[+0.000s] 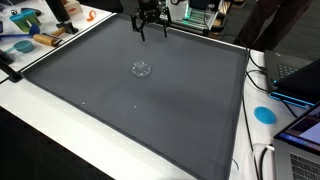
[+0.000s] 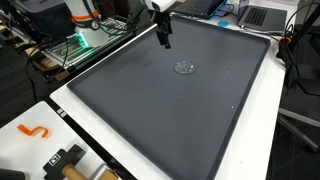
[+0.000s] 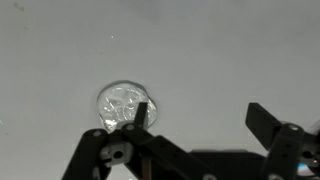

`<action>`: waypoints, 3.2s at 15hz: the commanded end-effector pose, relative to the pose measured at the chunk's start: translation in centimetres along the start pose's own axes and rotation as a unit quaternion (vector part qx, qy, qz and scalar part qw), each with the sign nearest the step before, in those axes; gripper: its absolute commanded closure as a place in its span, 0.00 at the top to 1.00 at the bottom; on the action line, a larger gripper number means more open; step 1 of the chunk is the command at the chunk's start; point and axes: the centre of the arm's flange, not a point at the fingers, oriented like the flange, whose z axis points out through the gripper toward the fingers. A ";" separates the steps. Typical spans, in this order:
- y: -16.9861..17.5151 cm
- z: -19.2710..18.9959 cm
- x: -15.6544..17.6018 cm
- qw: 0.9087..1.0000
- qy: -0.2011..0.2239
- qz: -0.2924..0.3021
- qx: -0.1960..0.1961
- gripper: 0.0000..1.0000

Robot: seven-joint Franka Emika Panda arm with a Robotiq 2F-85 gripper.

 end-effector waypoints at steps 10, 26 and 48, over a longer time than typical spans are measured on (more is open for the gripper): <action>-0.2 -2.8 5.9 0.995 -0.027 0.093 -0.019 1.00; 0.1 -4.3 8.5 0.987 -0.030 0.151 -0.043 1.00; 3.5 5.7 10.2 0.852 -0.118 0.494 -0.128 1.00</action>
